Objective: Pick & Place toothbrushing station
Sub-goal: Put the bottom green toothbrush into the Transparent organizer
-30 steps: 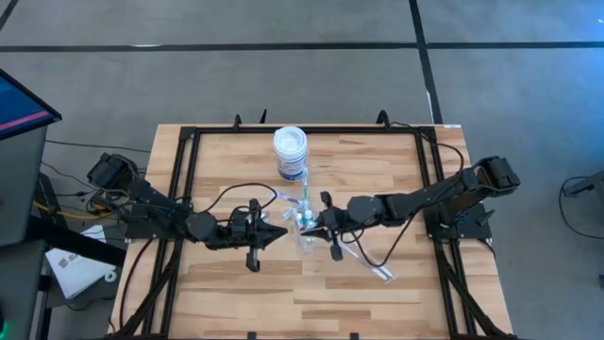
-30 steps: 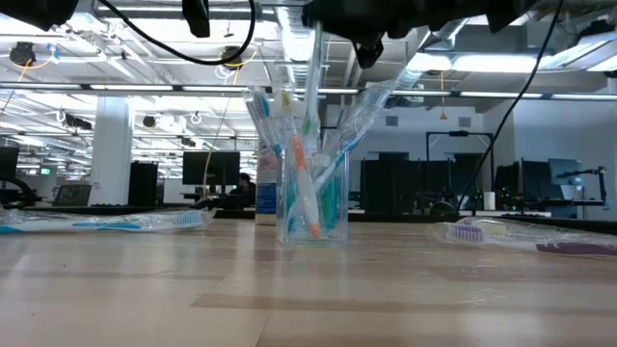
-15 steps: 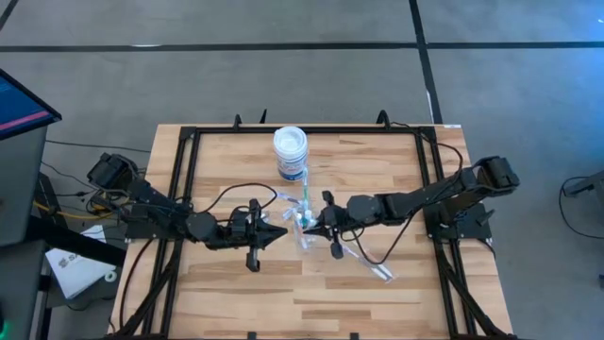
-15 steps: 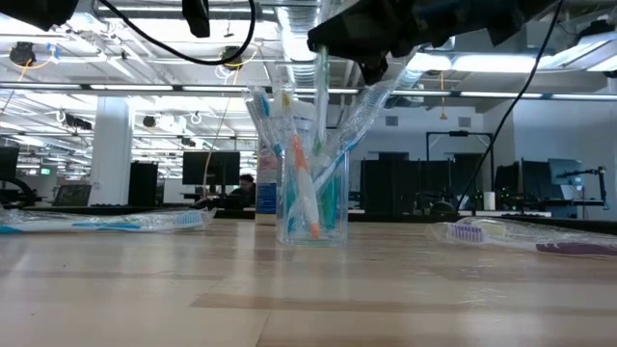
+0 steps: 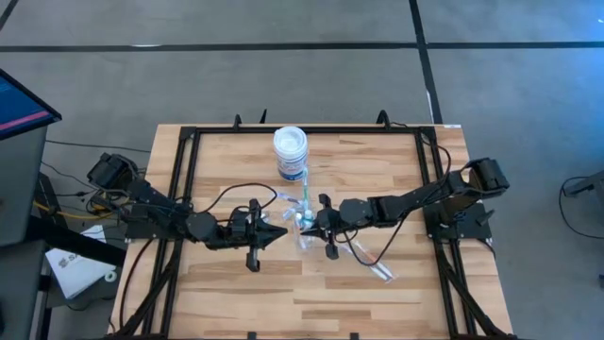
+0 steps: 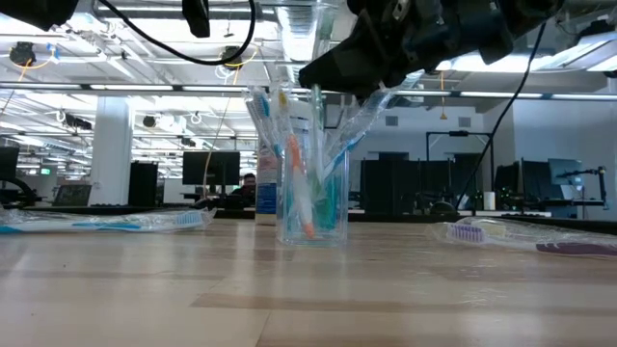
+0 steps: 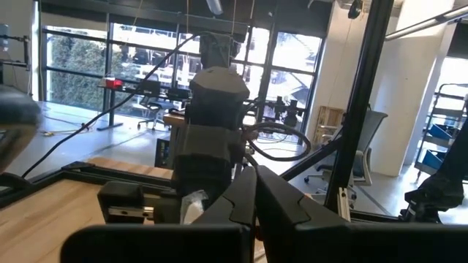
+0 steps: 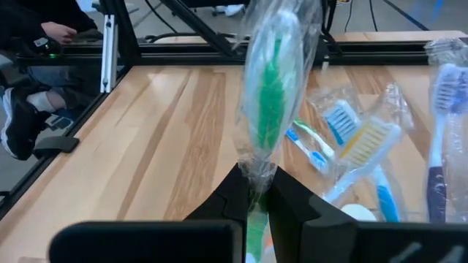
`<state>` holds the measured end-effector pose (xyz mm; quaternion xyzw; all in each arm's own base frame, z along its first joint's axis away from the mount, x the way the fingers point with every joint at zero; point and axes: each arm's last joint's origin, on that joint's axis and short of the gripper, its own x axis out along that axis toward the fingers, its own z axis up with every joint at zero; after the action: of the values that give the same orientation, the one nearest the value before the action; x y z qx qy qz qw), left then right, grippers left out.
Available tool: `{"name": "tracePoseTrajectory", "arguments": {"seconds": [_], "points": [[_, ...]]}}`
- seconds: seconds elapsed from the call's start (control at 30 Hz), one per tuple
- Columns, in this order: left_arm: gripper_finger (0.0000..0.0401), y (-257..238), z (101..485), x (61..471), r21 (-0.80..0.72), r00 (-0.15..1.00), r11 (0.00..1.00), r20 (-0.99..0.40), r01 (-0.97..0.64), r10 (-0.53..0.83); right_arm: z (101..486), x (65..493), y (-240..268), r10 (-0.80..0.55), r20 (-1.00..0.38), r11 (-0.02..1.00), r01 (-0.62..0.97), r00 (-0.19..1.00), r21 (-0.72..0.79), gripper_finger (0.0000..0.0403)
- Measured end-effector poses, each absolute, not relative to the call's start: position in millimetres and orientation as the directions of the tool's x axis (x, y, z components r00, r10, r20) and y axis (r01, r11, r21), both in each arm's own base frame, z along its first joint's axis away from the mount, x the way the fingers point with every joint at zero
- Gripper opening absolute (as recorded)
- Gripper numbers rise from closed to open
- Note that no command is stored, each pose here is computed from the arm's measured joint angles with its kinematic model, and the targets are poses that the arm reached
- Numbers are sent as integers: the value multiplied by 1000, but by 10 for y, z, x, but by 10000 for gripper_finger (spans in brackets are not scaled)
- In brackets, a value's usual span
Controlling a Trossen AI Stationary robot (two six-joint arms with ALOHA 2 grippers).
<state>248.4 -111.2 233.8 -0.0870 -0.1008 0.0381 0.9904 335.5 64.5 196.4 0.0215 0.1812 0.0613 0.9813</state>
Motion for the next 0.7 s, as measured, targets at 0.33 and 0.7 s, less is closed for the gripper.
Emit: {"name": "tracePoseTrajectory", "arguments": {"seconds": [0.33, 0.7], "points": [[1, -1112, 2338, 2484, -180, 977, 982, 193, -58, 93, 1771, 3424, 664, 128, -383, 991, -109, 915, 72, 22], [1, -1112, 2337, 2484, -180, 977, 982, 192, -58, 93, 1649, 3465, 673, 129, -402, 991, -107, 907, 77, 60]]}}
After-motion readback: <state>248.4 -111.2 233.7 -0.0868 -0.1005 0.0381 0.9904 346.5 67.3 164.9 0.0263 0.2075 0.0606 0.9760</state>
